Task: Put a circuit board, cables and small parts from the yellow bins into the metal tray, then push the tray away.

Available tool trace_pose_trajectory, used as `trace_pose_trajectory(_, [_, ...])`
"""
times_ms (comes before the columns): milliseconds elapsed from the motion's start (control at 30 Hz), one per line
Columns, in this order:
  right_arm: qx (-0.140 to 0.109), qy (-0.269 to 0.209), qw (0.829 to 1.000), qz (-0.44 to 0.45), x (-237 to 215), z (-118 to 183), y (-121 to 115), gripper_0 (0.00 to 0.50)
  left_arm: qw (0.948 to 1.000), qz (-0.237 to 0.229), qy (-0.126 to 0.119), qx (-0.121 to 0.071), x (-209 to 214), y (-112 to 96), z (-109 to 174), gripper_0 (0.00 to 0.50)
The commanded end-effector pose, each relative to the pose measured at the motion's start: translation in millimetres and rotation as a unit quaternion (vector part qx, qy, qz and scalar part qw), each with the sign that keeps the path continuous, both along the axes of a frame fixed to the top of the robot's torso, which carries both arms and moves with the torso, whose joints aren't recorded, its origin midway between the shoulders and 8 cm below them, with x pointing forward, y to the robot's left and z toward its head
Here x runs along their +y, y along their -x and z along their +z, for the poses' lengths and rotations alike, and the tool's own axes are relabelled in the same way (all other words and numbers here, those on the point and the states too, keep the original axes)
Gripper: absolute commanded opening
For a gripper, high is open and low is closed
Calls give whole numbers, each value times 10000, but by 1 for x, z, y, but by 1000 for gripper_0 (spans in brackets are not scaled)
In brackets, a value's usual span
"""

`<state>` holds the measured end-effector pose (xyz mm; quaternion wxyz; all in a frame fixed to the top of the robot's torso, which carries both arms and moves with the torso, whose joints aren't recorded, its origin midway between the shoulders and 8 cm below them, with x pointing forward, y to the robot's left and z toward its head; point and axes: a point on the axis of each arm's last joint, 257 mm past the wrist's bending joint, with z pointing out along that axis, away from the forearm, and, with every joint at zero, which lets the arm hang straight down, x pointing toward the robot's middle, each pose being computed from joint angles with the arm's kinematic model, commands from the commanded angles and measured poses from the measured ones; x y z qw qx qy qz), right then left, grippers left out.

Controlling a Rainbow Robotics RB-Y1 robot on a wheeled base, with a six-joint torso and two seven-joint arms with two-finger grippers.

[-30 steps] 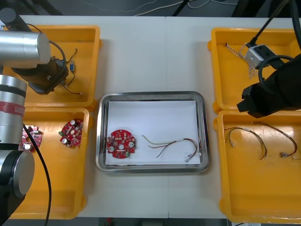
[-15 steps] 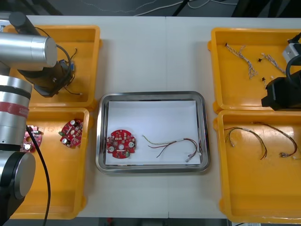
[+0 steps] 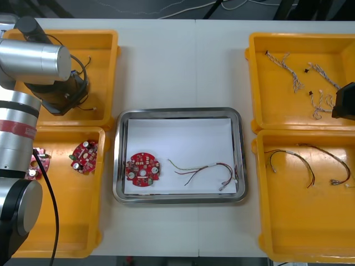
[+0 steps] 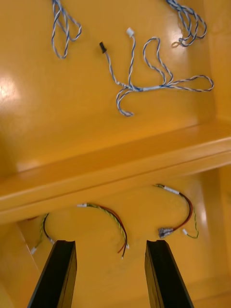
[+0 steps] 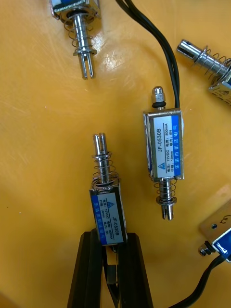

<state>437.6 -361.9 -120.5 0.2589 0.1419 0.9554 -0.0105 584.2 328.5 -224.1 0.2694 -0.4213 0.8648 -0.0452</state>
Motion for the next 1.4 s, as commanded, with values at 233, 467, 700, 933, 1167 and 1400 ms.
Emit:
trace_pose_trajectory(233, [-555, 621, 9945, 640, -47, 28, -46, 411, 9994, 120, 65, -314, -17, -15, 34, 0])
trace_pose_trajectory(467, [-625, 872, 9854, 1325, -45, 31, -71, 411, 9983, -125, -568, -57, -5, 13, 68, 0])
trace_pose_trajectory(700, [-552, 1145, 9737, 1891, -41, 33, -96, 412, 9950, -334, -934, 74, 2, 30, 90, 0])
trace_pose_trajectory(933, [-526, 1371, 9614, 2328, -47, 30, -123, 411, 9948, -357, -952, 8, 3, 29, 91, 0])
trace_pose_trajectory(1167, [-497, 1533, 9510, 2637, -62, 25, -134, 410, 9930, -426, -1069, -273, 15, 18, 78, 0])
trace_pose_trajectory(1400, [-507, 1677, 9425, 2845, -80, 14, -142, 412, 9910, -533, -1160, -410, 24, 6, 64, 0])
